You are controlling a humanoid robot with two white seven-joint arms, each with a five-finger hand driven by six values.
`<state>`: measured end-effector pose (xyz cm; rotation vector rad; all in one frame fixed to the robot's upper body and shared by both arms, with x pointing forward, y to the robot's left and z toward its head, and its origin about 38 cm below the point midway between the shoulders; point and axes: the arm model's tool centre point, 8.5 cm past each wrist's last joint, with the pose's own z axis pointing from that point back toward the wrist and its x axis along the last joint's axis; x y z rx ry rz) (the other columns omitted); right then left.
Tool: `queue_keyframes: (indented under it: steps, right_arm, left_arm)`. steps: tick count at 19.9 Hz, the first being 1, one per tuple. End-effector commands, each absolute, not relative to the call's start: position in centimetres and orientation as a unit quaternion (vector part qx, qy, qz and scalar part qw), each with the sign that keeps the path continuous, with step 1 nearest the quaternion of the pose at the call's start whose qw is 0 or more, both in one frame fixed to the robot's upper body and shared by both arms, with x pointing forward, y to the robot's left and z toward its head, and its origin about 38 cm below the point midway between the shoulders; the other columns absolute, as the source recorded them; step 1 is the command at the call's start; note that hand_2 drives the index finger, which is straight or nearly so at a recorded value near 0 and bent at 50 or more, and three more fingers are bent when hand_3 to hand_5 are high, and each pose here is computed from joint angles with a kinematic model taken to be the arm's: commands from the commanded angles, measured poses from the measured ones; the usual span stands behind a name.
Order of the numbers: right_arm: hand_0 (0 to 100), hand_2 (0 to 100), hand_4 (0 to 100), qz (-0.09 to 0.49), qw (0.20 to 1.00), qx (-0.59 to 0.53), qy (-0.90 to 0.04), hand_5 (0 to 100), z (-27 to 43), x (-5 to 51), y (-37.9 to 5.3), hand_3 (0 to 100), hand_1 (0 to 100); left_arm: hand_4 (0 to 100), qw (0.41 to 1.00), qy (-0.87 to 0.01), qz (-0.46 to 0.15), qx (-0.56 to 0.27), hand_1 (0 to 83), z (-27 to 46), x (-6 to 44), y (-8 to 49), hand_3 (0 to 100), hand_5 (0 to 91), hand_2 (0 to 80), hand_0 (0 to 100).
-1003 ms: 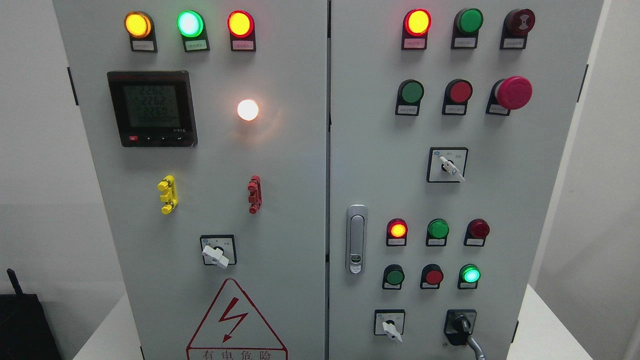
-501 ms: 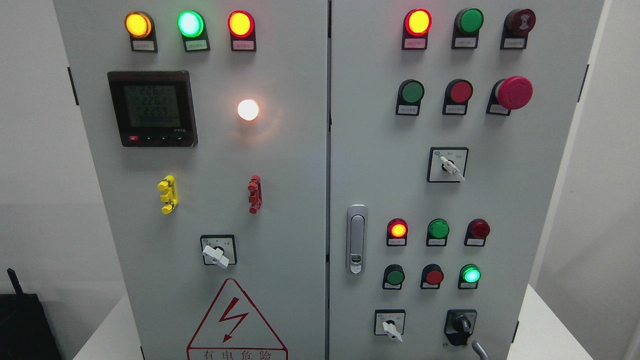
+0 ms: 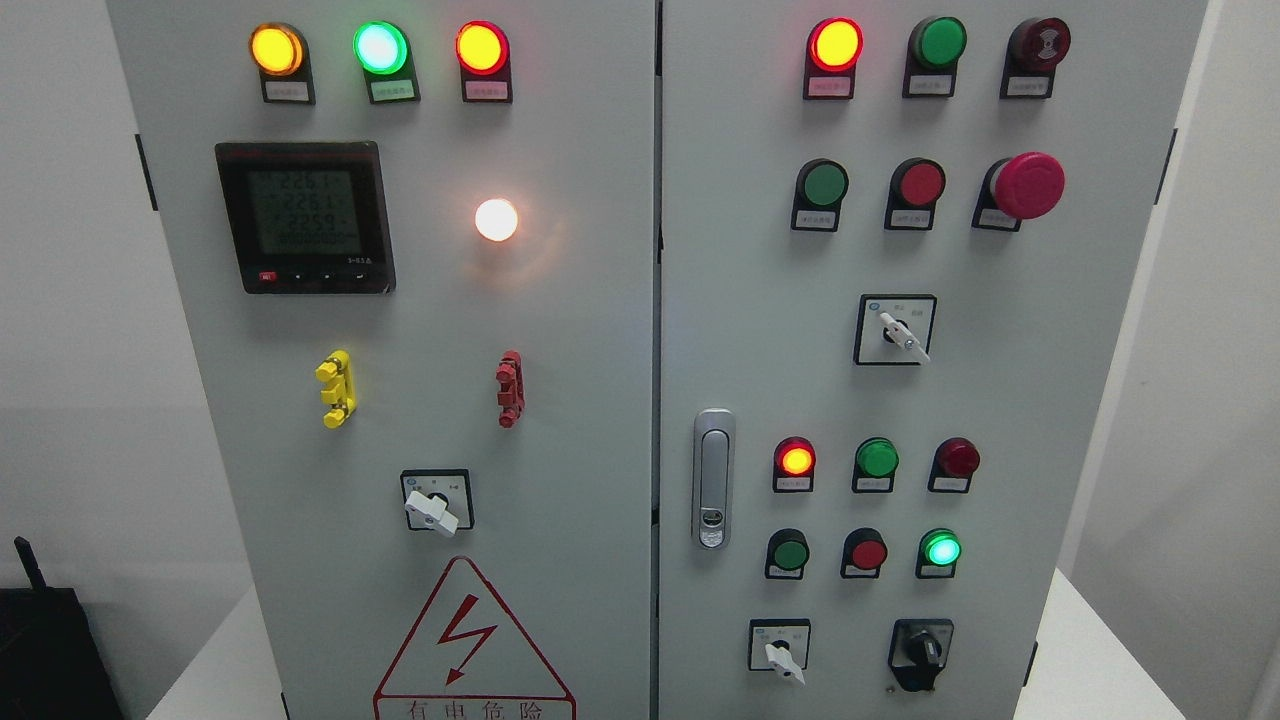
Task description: Trip black knob to open circuit
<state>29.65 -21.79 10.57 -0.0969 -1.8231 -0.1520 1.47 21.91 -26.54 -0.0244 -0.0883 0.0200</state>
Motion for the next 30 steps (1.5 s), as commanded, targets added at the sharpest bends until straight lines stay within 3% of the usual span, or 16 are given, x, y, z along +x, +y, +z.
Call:
queue_keyframes:
  steps: [1,3,4,5,6,8,10,13,21,30]
  right_arm:
    - [88,4,91,-0.080,0.593,-0.029,-0.801,90,11.2,28.8,-21.7,100,87]
    - [84,3,76,-0.089,0.591,-0.017,-0.801,72,10.7,27.9,-21.6,89,74]
    - [77,3,65,-0.090,0.592,-0.012,-0.801,56,10.4,27.6,-21.4,79,57]
    - [66,4,47,-0.089,0.591,-0.010,-0.801,42,10.4,27.4,-21.3,59,38]
    - [61,4,42,-0.088,0.592,-0.010,-0.801,39,10.2,27.1,-21.3,54,35]
    - [38,2,25,-0.088,0.595,-0.008,-0.799,25,10.0,26.8,-21.3,37,21]
    - [22,0,15,-0.096,0.594,0.001,-0.799,12,10.0,26.8,-21.2,26,11]
    - [12,0,7,-0.099,0.594,0.004,-0.799,0,10.0,26.8,-21.3,20,1]
    - [6,0,0,-0.087,0.592,0.012,-0.801,0,10.1,26.9,-21.1,12,0]
    - [5,0,0,-0.097,0.592,0.020,-0.800,0,10.1,26.9,-21.2,6,0]
  left_arm:
    - [0,0.999,-0.043,0.012,-0.012,38.9,-26.5,1.5,21.9,0,0.0,0.0,12]
    - [0,0.999,-0.043,0.012,-0.012,38.9,-26.5,1.5,21.9,0,0.0,0.0,12]
    - [0,0.999,-0.043,0.012,-0.012,38.9,-26.5,1.5,21.9,0,0.0,0.0,12]
    - [0,0.999,-0.043,0.012,-0.012,38.9,-26.5,1.5,21.9,0,0.0,0.0,12]
    - [0,0.999,-0.043,0.012,-0.012,38.9,-26.5,1.5,21.9,0,0.0,0.0,12]
    - [0,0.999,-0.044,0.012,-0.012,38.9,-26.5,1.5,21.9,0,0.0,0.0,12]
    - [0,0.999,-0.044,0.012,-0.012,38.9,-26.5,1.5,21.9,0,0.0,0.0,12]
    - [0,0.999,-0.043,0.012,-0.012,38.9,-26.5,1.5,21.9,0,0.0,0.0,12]
    - [0,0.999,-0.044,0.012,-0.012,38.9,-26.5,1.5,21.9,0,0.0,0.0,12]
    - [0,0.999,-0.043,0.012,-0.012,38.9,-26.5,1.5,21.9,0,0.0,0.0,12]
